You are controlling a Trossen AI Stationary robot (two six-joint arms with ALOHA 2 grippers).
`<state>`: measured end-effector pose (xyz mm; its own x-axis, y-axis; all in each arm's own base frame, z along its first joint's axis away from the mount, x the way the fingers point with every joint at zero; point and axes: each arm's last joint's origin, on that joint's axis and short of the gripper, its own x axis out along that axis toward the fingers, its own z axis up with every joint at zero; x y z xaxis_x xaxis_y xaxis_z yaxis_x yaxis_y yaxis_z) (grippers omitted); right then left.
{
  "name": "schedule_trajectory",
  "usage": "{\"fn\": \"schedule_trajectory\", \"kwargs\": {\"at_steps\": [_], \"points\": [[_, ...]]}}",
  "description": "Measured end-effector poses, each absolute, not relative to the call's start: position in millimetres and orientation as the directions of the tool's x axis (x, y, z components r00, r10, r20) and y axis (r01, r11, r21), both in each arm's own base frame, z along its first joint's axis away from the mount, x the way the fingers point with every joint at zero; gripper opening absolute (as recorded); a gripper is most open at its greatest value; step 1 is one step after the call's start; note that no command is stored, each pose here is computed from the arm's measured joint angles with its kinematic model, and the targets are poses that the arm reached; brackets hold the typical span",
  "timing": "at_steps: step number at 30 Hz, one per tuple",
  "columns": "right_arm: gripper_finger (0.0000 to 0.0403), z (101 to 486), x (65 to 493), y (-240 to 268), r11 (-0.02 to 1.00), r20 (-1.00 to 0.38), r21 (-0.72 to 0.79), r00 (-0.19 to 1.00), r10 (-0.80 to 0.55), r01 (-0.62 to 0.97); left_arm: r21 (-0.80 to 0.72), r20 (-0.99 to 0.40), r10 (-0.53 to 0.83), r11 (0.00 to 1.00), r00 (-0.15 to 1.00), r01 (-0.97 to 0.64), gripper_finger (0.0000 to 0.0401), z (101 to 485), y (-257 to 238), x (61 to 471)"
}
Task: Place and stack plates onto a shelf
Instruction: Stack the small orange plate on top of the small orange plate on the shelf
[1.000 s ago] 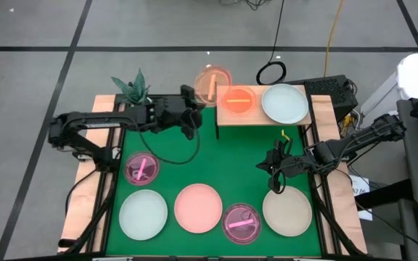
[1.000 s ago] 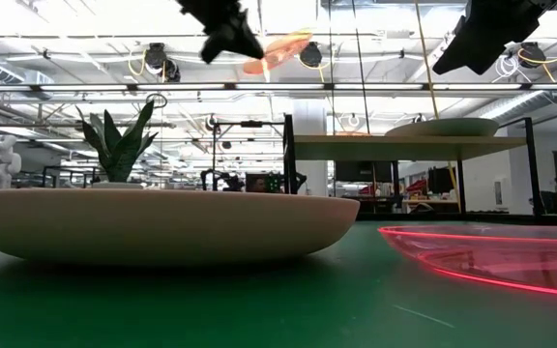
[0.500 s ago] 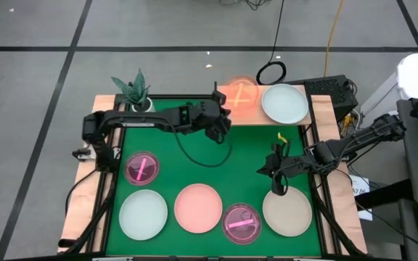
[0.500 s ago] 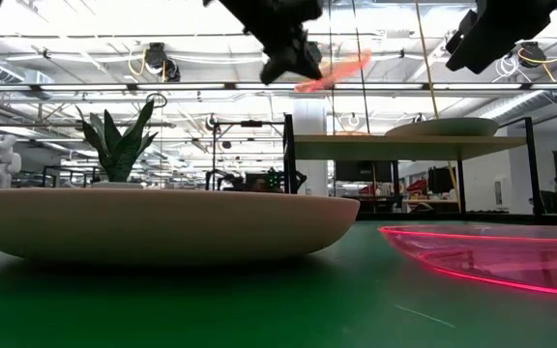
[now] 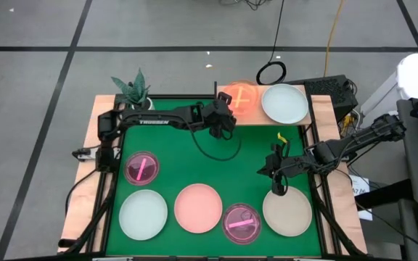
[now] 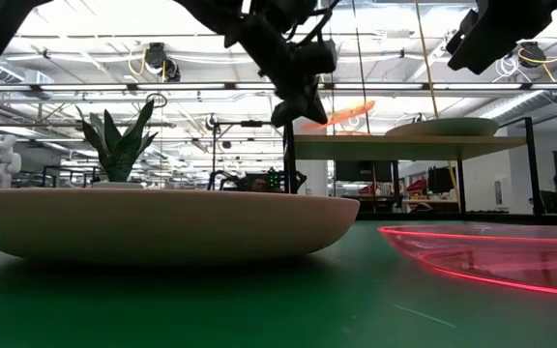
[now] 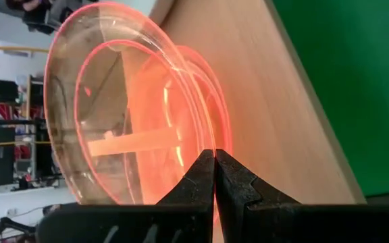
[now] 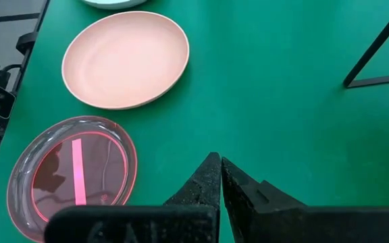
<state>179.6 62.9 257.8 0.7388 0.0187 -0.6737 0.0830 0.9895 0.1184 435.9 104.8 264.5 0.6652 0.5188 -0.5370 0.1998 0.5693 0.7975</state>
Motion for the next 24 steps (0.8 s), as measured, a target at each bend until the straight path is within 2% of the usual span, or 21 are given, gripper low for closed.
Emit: {"fn": "schedule_trajectory", "kwargs": {"at_steps": [7,16,24], "points": [[0.0000,258,180,63,0.989,-0.674,0.119,0.739,0.019,0.084,0.798,-0.534,0.526,0.573,0.662,0.189,0.0003,265,108,435],[0.0000,258,180,63,0.989,-0.674,0.122,0.739,0.019,0.087,0.758,-0.560,0.504,0.631,0.657,0.163,0.0006,263,115,432],[0.0000,258,180,63,0.989,-0.674,0.122,0.739,0.019,0.087,0.758,-0.551,0.510,0.636,0.660,0.141,0.0068,265,119,431]]}}
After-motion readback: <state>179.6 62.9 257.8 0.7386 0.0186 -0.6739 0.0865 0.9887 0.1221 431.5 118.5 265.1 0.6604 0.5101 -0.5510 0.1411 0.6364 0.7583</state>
